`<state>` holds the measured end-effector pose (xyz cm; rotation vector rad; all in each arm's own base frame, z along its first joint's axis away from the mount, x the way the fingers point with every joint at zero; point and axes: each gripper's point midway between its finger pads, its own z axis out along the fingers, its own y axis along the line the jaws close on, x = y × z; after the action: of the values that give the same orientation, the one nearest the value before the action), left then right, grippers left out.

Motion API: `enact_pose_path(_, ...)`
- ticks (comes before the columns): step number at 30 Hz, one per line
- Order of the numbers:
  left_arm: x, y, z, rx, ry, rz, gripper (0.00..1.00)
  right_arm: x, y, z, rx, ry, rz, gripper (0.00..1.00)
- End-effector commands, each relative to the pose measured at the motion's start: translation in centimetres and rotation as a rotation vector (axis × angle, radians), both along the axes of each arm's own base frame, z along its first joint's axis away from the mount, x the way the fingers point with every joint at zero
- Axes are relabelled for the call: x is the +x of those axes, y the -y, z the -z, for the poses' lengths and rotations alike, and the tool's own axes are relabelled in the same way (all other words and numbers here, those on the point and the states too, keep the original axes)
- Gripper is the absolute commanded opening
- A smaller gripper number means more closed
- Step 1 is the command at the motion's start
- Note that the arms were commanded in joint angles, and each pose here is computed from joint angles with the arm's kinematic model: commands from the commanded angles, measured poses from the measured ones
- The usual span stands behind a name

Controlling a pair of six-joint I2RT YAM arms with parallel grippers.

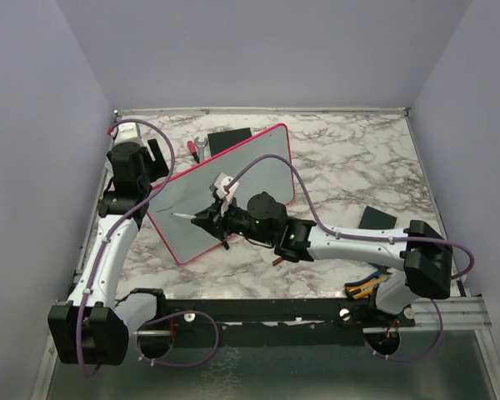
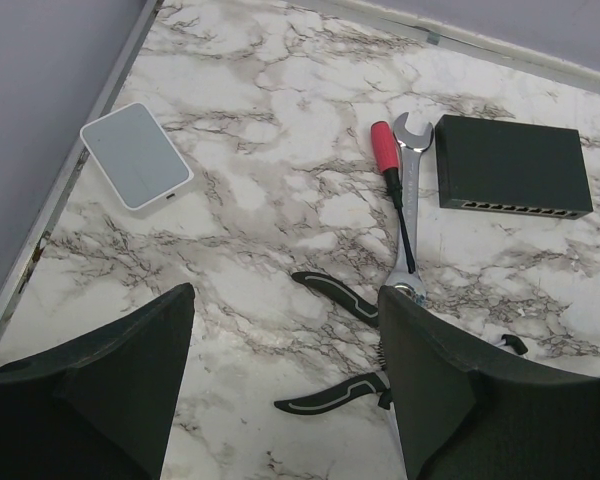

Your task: Write a sentence on the whiteboard

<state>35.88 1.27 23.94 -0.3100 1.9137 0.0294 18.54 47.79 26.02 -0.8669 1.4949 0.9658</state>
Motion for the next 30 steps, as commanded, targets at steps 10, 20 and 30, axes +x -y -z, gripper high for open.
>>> enact_pose_path(10, -0.3, 0.4, 0.2, -0.001, 0.0, 0.027, 0.75, -0.8, -1.9, -1.2, 0.012, 0.028, -0.062, 0.0)
enact_pose_path(20, -0.3, 0.4, 0.1, -0.001, 0.003, 0.028, 0.75, 0.4, -2.3, -0.1, -0.015, 0.014, -0.002, 0.0)
enact_pose_path(30, -0.4, 0.4, 0.0, -0.001, 0.005, 0.028, 0.75, 0.0, -1.4, 4.1, -0.099, -0.064, 0.007, 0.0)
